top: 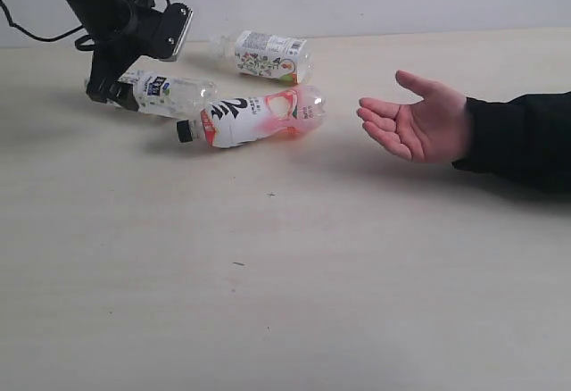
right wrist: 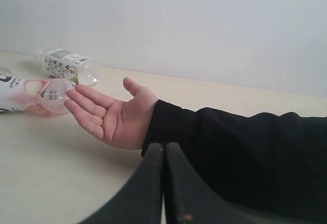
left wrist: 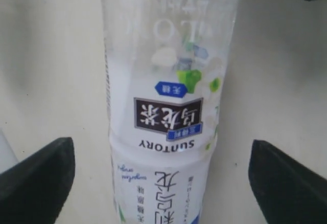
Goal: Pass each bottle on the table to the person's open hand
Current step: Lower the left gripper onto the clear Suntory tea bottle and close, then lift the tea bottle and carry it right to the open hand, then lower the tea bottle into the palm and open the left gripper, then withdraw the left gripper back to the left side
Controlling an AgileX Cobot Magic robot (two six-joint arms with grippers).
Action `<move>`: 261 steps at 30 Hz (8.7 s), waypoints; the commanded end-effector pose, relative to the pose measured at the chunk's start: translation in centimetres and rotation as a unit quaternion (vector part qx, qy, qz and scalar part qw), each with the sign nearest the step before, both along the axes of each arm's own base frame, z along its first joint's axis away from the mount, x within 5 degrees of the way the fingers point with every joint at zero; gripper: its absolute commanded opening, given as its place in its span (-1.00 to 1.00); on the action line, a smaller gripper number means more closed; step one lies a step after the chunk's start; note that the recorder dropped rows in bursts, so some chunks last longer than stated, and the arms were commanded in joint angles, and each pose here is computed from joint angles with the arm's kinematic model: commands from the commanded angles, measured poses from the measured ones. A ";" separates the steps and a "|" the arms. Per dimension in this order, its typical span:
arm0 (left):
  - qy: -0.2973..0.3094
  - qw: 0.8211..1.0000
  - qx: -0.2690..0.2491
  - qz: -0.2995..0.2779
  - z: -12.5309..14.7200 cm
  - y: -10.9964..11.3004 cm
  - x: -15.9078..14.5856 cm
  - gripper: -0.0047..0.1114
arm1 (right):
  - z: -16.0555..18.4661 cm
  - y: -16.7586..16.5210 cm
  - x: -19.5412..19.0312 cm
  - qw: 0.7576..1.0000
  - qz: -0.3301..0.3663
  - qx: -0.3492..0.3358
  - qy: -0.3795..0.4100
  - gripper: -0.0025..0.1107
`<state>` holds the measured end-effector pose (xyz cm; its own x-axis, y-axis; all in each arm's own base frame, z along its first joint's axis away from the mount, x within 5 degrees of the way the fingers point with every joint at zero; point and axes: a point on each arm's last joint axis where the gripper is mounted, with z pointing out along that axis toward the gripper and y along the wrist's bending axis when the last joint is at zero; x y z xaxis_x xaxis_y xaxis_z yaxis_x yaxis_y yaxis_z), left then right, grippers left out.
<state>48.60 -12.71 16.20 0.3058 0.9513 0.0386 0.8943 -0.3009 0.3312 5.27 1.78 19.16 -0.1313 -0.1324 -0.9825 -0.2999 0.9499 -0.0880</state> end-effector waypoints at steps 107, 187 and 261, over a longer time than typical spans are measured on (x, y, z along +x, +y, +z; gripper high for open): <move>0.301 0.489 -0.563 0.594 9.4 -23.4 -15.0 -0.92 | 0.0 0.0 0.0 1.000 -0.003 -0.002 -0.007 -0.96; 0.276 0.769 -0.415 0.401 11.1 -17.8 -15.6 -0.84 | 0.0 0.0 0.0 1.000 -0.003 -0.001 -0.007 -0.96; -0.040 0.692 -0.626 0.358 20.8 -0.6 -28.3 -0.90 | 0.0 0.0 0.0 1.000 -0.003 -0.001 -0.007 -0.96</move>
